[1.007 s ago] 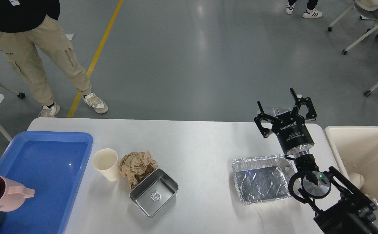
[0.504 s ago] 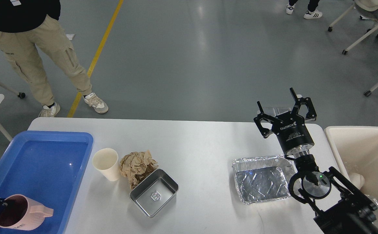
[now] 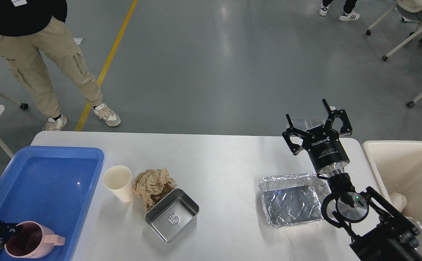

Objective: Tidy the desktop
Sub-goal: 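Lift the pink mug and set it down in the blue tray, then release the mug and move the left gripper toward the steel box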

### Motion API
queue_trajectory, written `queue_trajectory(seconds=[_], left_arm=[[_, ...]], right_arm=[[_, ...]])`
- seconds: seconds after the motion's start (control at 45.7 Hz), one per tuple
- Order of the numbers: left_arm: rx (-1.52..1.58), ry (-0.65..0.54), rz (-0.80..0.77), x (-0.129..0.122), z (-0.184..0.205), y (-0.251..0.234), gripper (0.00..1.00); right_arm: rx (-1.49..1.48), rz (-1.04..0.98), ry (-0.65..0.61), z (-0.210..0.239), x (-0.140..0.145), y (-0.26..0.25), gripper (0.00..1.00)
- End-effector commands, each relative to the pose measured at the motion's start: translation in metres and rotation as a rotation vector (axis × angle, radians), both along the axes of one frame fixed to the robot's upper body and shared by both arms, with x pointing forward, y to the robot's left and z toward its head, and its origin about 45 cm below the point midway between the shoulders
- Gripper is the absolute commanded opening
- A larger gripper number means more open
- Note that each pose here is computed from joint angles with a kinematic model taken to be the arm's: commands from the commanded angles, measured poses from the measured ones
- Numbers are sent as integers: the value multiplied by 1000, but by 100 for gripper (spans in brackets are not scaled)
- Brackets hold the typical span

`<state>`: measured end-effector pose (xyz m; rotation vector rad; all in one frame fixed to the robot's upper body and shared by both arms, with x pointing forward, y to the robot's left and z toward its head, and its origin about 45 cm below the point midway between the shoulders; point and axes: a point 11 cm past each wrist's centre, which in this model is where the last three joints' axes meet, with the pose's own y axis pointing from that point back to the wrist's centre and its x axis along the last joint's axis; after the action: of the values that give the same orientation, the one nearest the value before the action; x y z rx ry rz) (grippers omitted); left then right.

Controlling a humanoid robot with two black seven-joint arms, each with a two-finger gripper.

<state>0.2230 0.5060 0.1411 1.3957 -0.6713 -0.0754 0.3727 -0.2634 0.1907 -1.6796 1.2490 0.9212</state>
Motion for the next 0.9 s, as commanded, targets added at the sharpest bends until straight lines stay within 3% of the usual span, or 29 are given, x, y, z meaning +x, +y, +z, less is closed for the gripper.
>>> queue_trajectory(seconds=[0.0,0.109,0.219,0.438,0.591,0.876], left_arm=[[-11,0,9,-2,-1,-1,36],[-38,-16,41,1,2,-2,69],[-130,-59,119,10,13,-8,92],[-354,-169,319,34,74,-25,96],[-592,-264,620,62,110,-23,97],[-732,-207,933,56,99,-23,97]], right_arm=[[-3,-1,0,0,0,-1,100],[-5,-1,0,0,0,-2,100],[-3,-2,3,-1,0,-1,100],[1,1,-3,2,2,2,100],[-5,14,3,-1,1,5,100],[-13,13,9,-3,-1,3,100]])
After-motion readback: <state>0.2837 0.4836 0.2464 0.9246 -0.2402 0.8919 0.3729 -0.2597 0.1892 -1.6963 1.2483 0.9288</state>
